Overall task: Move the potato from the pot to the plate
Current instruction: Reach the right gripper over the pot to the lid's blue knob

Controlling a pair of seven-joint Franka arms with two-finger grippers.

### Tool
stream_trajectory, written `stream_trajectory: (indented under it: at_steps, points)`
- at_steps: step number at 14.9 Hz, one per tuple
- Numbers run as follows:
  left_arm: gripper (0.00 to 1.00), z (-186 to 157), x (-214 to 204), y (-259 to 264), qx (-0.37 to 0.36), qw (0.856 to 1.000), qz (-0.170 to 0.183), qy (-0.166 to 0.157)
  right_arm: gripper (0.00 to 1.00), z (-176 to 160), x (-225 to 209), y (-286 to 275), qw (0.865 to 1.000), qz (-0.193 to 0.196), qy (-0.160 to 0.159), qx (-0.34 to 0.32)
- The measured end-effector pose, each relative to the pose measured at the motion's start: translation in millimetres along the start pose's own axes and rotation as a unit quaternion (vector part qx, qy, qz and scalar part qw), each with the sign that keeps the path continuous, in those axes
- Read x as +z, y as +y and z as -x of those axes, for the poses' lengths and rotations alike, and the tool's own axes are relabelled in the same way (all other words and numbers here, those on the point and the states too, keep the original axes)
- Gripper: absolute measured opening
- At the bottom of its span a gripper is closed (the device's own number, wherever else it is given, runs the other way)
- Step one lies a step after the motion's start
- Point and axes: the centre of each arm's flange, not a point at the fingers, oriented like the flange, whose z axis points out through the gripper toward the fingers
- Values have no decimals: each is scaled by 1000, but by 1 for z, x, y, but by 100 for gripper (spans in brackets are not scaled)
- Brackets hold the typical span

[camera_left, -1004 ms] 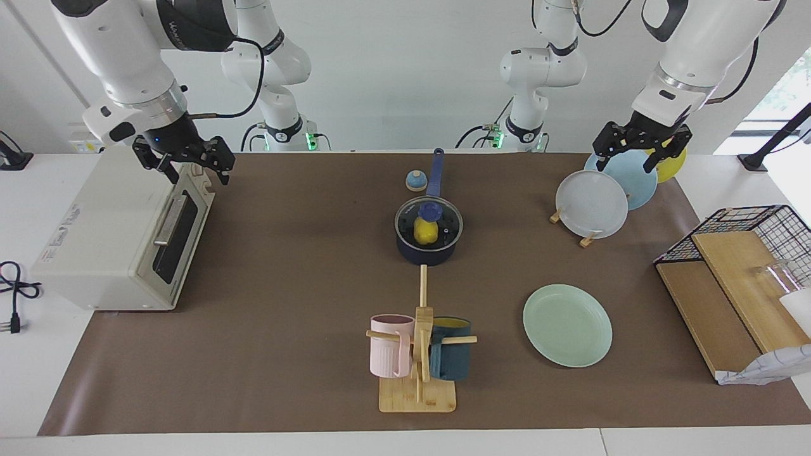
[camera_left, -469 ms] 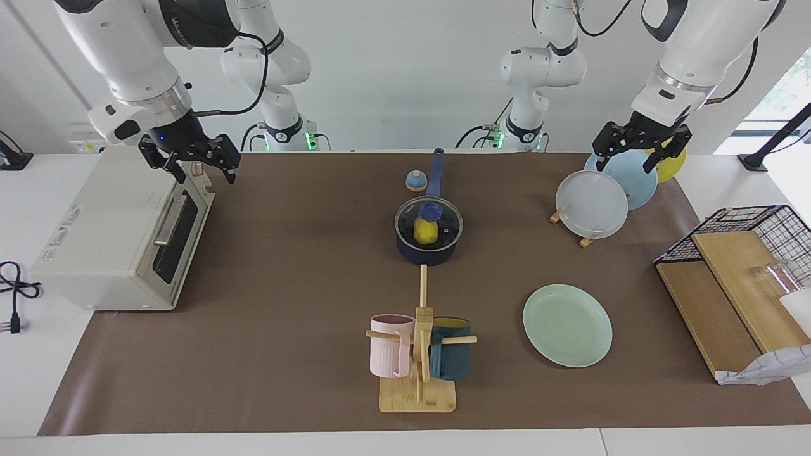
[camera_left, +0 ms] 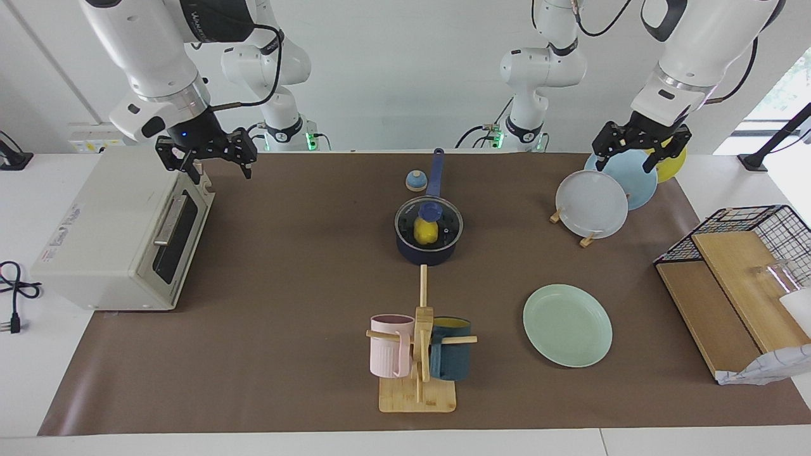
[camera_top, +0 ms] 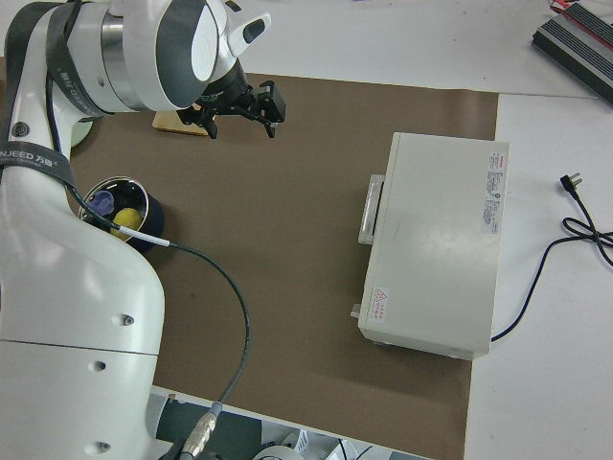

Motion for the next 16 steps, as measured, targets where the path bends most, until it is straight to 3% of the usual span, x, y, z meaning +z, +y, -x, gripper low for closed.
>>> stream_trajectory:
  at_steps: [6, 11, 16]
  points:
    - [100, 0, 0, -1, -1, 1000, 0, 0, 100, -11, 29, -180, 1000, -4, -6, -10]
    - [100, 0, 0, -1, -1, 1000, 0, 0, 100, 0, 82, -332, 999, -25, 21, 15]
    - [100, 0, 0, 1, 1, 1000, 0, 1, 100, 7, 175, -373, 1000, -14, 18, 3]
